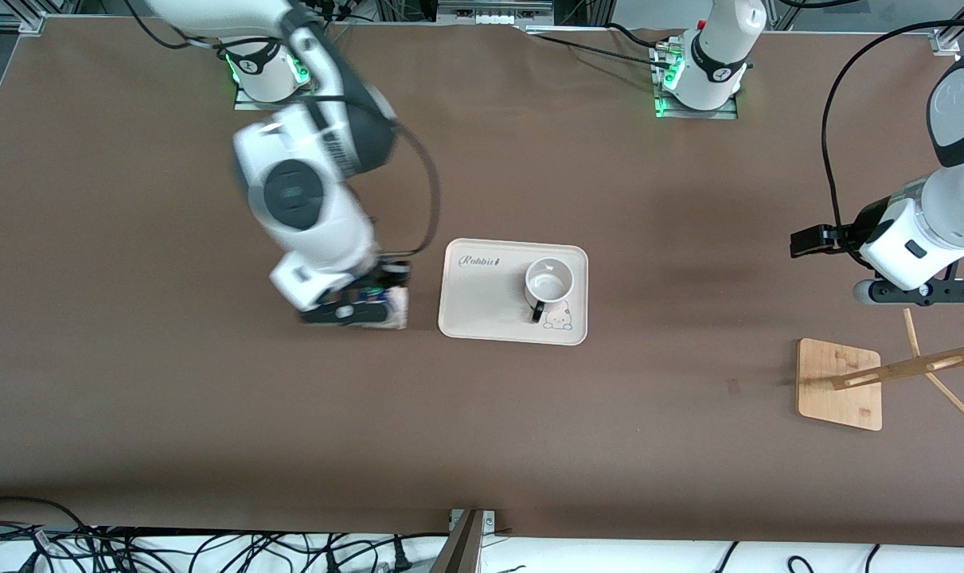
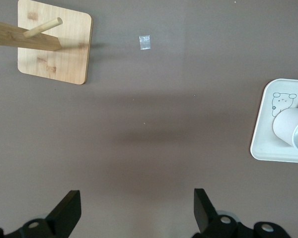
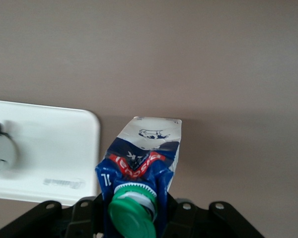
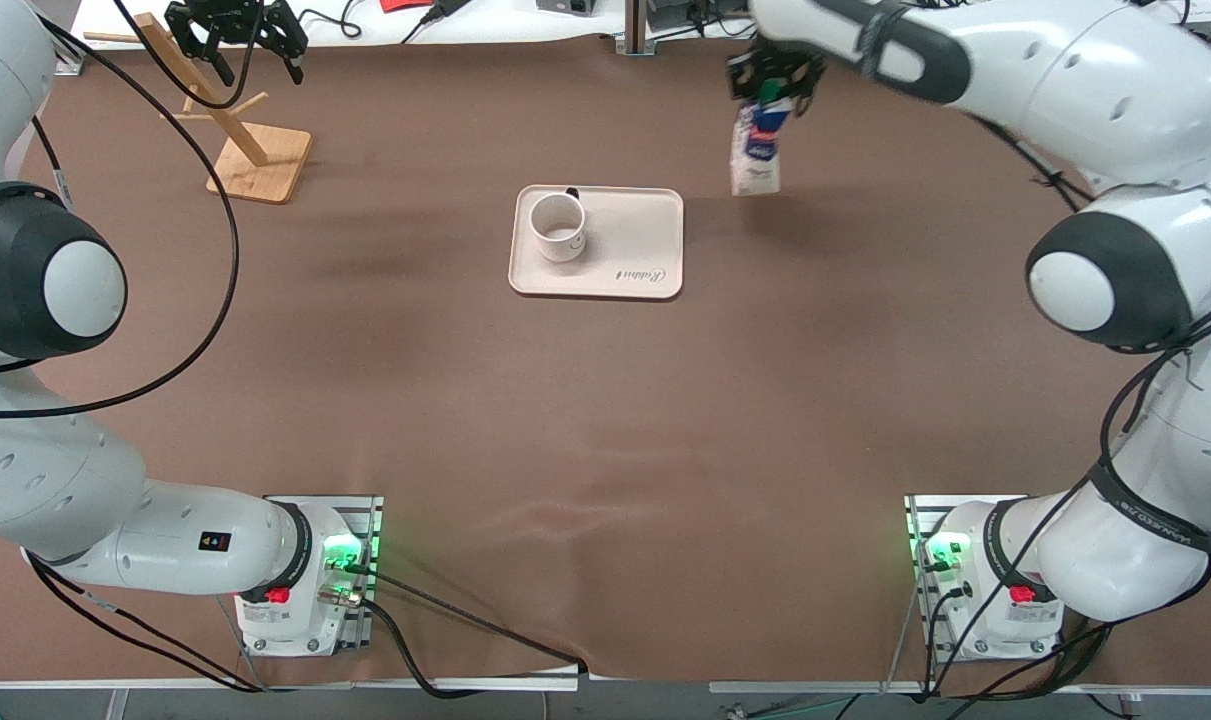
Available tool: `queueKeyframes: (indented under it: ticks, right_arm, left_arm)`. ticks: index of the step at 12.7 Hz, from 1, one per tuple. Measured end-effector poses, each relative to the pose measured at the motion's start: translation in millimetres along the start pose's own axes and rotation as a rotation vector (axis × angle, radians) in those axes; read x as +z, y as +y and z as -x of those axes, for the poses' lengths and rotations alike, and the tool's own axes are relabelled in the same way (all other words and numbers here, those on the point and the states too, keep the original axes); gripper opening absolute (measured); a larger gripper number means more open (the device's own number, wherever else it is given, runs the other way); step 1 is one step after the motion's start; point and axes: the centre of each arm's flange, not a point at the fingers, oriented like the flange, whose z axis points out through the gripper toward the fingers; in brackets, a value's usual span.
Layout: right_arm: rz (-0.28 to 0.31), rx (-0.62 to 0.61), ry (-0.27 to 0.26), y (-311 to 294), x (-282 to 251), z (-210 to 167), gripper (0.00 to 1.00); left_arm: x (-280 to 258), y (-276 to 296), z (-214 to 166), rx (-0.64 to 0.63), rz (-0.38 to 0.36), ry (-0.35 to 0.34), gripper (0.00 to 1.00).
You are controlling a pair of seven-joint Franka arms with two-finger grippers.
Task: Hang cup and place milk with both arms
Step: 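Carry the carton off the tray while the left gripper reaches the mug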
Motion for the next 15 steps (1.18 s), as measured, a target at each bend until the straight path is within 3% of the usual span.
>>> queueKeyframes:
  ticks: [2,5,8,10,15]
  right_arm:
    - [-0.015,-0.065,-0.046,77,6,-11,0.23]
    - [-0.043,-0.115,-0.112,179,47,-5,0.24]
    - [-0.047,-0.109,-0.119,212,79,20,0.26]
    - [-0.045,-0.109,-0.118,212,85,31,0.45]
    - [-0.043,-0.109,-0.105,217,81,33,0.99]
  left_arm:
    - [0,2,0,0.003,0.001,0.0,1.0]
    - [-1,11,0,0.02,0.003,0.03,1.0]
    - [15,36,19,0.065,0.006,0.045,1.0]
    - [27,55,37,0.104,0.004,0.031,1.0]
    - [58,110,50,0.187,0.036,0.102,1.0]
